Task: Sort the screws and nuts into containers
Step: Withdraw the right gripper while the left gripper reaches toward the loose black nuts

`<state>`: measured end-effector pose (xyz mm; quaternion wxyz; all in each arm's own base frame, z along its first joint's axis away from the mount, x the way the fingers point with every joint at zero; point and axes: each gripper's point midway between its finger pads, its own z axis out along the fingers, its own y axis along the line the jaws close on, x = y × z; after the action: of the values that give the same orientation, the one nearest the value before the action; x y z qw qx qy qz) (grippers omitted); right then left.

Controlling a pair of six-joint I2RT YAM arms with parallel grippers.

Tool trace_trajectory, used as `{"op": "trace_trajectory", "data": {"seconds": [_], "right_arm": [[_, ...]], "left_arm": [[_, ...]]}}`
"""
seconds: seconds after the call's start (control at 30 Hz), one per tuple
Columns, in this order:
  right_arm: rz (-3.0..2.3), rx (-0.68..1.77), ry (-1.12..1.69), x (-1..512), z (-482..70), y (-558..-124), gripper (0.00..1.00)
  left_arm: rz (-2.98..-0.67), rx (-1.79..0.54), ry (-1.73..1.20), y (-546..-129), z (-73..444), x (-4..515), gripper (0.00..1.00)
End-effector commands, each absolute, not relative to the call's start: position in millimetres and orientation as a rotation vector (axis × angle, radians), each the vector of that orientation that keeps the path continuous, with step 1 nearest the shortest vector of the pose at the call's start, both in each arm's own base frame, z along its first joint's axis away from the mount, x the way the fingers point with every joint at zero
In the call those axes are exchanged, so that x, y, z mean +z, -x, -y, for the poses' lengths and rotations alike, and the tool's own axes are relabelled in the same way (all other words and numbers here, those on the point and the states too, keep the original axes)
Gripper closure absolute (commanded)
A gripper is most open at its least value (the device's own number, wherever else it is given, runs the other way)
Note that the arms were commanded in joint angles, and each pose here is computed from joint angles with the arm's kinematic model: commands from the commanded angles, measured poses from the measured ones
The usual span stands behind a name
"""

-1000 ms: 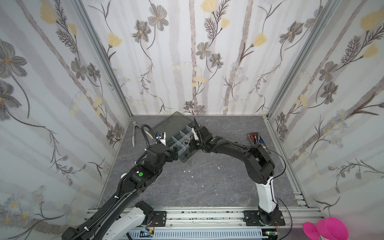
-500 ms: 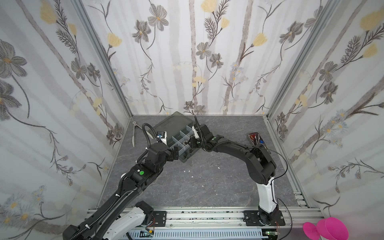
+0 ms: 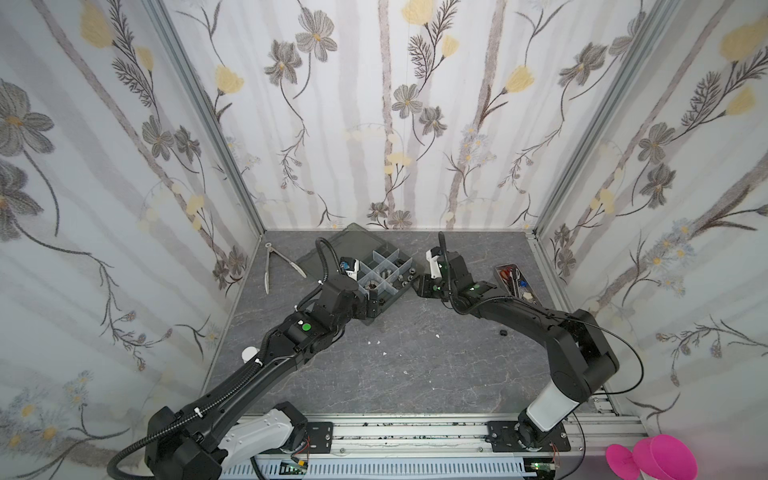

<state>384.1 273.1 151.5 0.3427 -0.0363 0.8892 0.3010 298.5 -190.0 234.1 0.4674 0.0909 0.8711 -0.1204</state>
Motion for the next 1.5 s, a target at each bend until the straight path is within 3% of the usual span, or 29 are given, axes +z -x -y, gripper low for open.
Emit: {"op": "trace_trajectory", "data": {"seconds": [0.0, 0.57, 0.9, 1.47], "right_arm": [[-2.211, 0.842, 0.065, 178.1, -257.1, -383.3, 0.60], [-2.092, 0.796, -0.157, 196.7, -134.5, -346.2, 0.60], [-2.081, 0.724, -0.241, 189.6, -97.5, -327.7, 0.56], [-2.100, 0.732, -0.382, 139.0, -72.3, -306.8, 0.54]], "left_arm": [[-2.121, -0.277, -0.228, -302.9, 208.9, 236.9, 0.01], [-2.191, -0.390, -0.410, -333.8, 328.0, 181.7, 0.00], [-2.214, -0.446, -0.440, -361.1, 379.9, 163.6, 0.01], [-2.275, -0.403, -0.464, -404.9, 447.6, 111.3, 0.12]]}}
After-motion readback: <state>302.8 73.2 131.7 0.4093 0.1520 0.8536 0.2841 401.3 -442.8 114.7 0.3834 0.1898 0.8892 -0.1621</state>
